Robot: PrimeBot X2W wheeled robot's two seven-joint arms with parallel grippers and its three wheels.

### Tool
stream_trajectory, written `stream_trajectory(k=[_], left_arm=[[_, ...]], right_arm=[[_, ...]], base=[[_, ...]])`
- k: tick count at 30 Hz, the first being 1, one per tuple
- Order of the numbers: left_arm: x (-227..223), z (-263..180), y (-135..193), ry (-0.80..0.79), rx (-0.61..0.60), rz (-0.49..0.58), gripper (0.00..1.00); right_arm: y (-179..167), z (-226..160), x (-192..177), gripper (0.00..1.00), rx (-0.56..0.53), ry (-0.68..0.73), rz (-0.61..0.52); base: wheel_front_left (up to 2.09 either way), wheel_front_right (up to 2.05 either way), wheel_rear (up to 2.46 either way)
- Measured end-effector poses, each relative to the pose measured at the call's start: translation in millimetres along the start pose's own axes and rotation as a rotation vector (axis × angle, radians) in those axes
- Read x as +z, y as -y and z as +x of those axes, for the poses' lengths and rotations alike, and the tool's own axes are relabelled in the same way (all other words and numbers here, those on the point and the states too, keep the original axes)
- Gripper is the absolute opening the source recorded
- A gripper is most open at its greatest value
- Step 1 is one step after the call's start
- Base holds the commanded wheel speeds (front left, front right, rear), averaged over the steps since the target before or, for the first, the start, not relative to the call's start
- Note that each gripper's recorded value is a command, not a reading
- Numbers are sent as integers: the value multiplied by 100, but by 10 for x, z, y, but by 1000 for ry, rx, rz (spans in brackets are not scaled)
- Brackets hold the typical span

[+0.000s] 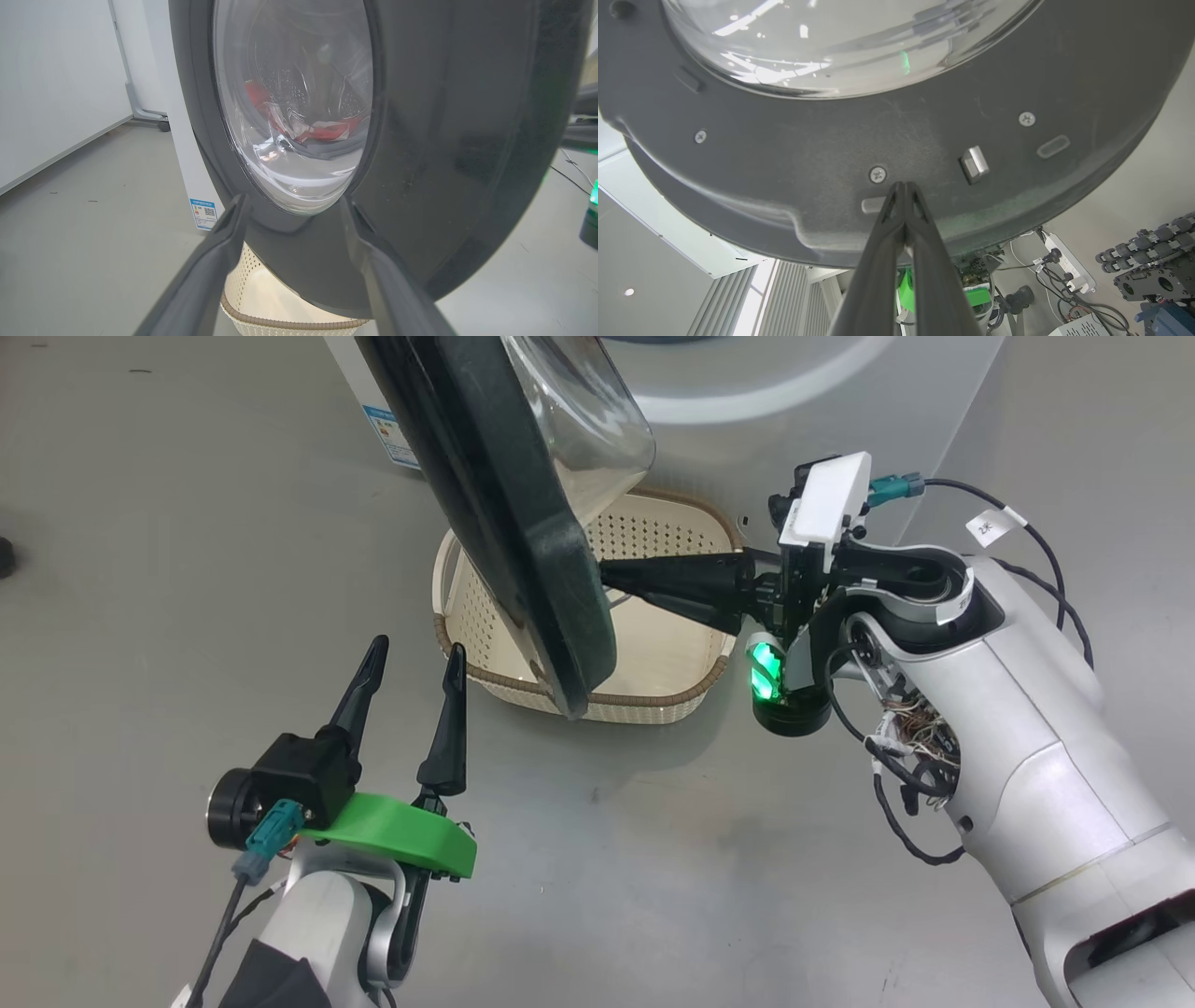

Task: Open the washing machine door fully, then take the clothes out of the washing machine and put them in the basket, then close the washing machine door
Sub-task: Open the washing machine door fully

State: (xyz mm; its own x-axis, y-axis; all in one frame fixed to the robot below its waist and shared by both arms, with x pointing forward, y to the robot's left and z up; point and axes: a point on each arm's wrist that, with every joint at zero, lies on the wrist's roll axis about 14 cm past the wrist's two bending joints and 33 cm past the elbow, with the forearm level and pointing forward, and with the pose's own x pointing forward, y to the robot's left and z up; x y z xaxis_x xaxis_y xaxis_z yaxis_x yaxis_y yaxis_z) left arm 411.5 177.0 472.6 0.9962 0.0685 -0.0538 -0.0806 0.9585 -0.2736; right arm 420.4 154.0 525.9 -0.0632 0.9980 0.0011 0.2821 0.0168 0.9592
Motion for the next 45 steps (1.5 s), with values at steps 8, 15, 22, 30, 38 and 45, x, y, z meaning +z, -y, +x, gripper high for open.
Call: stream_trajectory(k=[8,15,22,30,38,45], left_arm=[[-10,-37,1,-3,0,4,100],[-4,-39,19,-1,-5,4,100],[29,-25,-5,11,2,8,100],[127,-22,-4,40,2,16,100],[216,-82,22,67,-5,25,100],[242,-127,64,77,-18,16,100]], right_arm=[[25,71,-128,0,5,-16,13],[30,115,-181,0,-2,-3,6],[-27,61,-83,0,-7,95,-65],[-30,-262,203,0,-96,311,-320],[-40,-915,511,0,-324,556,-789],[-198,-1362,555,0,-475,722,-1153]], base=[[0,0,0],[0,0,0],[0,0,0],[0,0,0],[0,0,0],[0,0,0]])
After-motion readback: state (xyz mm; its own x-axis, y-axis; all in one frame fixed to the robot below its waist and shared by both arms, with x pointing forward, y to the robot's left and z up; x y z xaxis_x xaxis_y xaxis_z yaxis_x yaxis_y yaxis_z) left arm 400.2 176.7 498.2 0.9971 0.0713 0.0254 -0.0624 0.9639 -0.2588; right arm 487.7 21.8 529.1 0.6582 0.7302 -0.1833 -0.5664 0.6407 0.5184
